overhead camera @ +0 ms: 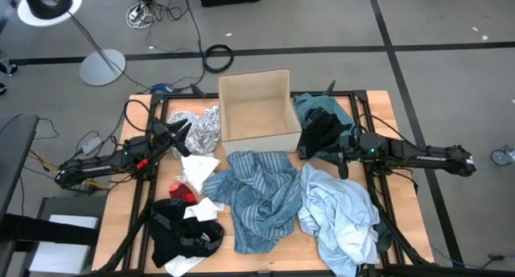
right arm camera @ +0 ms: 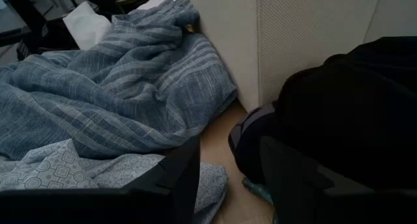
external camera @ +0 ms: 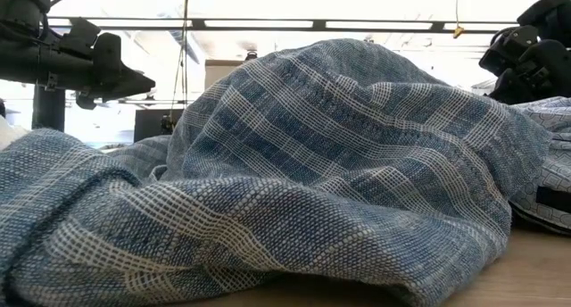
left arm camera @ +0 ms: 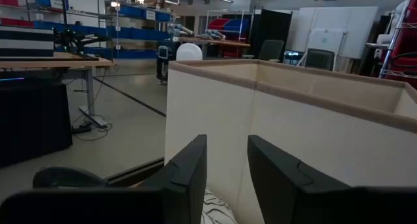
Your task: Sort clothes
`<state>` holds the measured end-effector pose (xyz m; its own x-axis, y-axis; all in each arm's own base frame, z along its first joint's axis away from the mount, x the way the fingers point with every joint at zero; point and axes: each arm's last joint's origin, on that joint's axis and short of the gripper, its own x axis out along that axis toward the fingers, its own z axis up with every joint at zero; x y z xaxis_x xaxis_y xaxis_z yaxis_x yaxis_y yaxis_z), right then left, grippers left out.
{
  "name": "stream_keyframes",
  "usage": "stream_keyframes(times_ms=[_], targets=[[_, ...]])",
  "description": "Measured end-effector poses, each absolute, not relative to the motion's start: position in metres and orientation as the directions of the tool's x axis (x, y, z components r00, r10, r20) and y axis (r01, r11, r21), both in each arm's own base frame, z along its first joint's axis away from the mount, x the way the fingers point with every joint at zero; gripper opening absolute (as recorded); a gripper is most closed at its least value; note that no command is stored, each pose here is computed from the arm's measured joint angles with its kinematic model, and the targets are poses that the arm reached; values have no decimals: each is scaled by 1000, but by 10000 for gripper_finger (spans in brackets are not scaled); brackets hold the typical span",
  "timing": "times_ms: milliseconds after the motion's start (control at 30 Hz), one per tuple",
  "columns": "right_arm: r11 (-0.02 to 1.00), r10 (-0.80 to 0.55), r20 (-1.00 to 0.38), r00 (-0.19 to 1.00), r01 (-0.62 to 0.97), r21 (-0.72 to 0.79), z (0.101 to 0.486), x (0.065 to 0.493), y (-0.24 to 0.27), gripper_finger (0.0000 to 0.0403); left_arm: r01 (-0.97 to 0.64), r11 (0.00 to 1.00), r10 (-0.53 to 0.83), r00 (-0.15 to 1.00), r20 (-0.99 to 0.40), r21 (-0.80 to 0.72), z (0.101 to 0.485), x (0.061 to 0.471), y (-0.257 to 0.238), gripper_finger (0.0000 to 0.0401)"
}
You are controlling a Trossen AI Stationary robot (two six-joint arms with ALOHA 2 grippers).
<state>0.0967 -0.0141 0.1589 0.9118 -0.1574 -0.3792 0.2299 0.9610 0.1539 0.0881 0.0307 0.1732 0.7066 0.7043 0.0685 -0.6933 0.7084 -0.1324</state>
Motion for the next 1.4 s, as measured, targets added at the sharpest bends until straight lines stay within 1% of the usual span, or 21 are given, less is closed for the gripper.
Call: stream_keyframes(times_ms=[200,400,533,900,1033,1100,1167,1233,1333,1400], targets=[[960,-158,-359,920,228,163,161,97,-14,163,-693,708,704,707,68,-132,173,88,31,117],[905,-160,-313,936,265,332,165,99,-14,163,-693,708,704,706,68,-132,173,88,31,117],[883,-160,-298,941,272,383,167,100,-14,163,-693,708,704,706,69,-132,173,88,31,117],[887,-162,-249,955,252,387,171,101,-15,163,-693,708,704,707,68,-132,173,88,31,117],[891,-155,-169,973,212,402,179,103,-15,163,-693,708,704,707,68,-132,173,88,31,117],[897,-123,-125,985,164,410,185,103,-14,163,-693,708,704,707,68,-132,173,88,31,117],[894,-96,-113,989,135,427,192,102,-13,163,-693,708,704,707,68,-132,173,88,31,117],[881,-82,-128,988,132,454,199,100,-12,162,-693,708,704,707,68,-132,173,88,31,117],[848,-67,-205,976,164,505,203,96,-10,162,-693,708,704,707,68,-132,173,88,31,117],[805,-60,-242,968,191,562,204,94,-9,162,-694,708,705,706,68,-132,173,88,31,117]])
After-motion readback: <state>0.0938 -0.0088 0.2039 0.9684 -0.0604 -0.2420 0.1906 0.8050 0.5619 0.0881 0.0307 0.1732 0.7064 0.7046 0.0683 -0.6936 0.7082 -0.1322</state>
